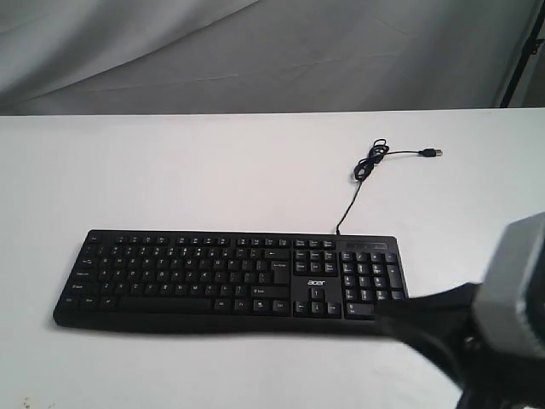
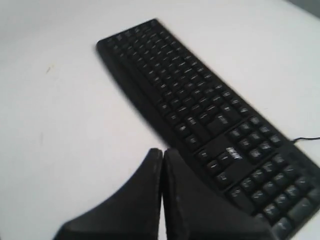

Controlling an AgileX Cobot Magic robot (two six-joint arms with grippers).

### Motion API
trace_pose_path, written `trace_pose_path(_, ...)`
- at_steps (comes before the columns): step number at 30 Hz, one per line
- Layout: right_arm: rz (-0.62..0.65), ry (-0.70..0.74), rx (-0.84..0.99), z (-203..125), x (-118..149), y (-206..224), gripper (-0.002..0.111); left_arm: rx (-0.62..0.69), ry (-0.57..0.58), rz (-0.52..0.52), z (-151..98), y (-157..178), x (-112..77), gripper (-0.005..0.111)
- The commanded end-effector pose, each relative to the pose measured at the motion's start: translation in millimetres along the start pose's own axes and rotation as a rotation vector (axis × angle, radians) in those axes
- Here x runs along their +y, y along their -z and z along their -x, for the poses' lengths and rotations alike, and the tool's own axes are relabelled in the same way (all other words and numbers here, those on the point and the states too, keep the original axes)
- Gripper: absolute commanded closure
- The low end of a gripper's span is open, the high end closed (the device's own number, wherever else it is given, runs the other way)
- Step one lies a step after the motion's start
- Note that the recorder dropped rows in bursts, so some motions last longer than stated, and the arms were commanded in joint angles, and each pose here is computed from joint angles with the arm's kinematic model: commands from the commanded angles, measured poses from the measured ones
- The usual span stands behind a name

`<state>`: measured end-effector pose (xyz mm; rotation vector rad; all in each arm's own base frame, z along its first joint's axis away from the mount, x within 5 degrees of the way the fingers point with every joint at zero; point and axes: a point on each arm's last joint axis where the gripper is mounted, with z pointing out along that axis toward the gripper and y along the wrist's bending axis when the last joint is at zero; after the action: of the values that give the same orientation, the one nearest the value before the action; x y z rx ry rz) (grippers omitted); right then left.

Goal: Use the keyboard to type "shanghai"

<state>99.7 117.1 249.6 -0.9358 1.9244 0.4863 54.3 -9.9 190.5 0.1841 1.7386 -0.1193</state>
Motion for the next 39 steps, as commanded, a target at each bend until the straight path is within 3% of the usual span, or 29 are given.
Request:
trace_pose_path(1, -0.236, -0.109, -0.223, -11.8, -30.9, 30.8, 0.108, -0.004, 0.001, -0.004, -0.8, -0.1, -0.2, 0.107)
trace_pose_path(6, -0.485, -0.164, -0.390, -38.4, -42.2, 63.5, 0.108, -0.004, 0.001, -0.004, -0.8, -0.1, -0.2, 0.107)
trace_pose_path(10, -0.605, -0.172, -0.457, -61.3, -39.2, 74.2, 0.108, -0.004, 0.001, -0.004, -0.8, -0.1, -0.2, 0.107)
trace_pose_path(22, -0.609, -0.190, -0.424, -92.5, -35.0, 62.1, 0.108, -0.004, 0.001, -0.004, -0.8, -0.1, -0.2, 0.107)
trace_pose_path(30, -0.658, -0.065, -0.443, -95.0, -30.1, 70.7, 0.108, -0.004, 0.001, -0.004, -0.8, -0.1, -0.2, 0.107)
trace_pose_path(39, -0.630, -0.169, -0.222, -115.4, -29.7, 63.1, 0.108, -0.004, 0.001, -0.004, -0.8, -0.1, -0.2, 0.107)
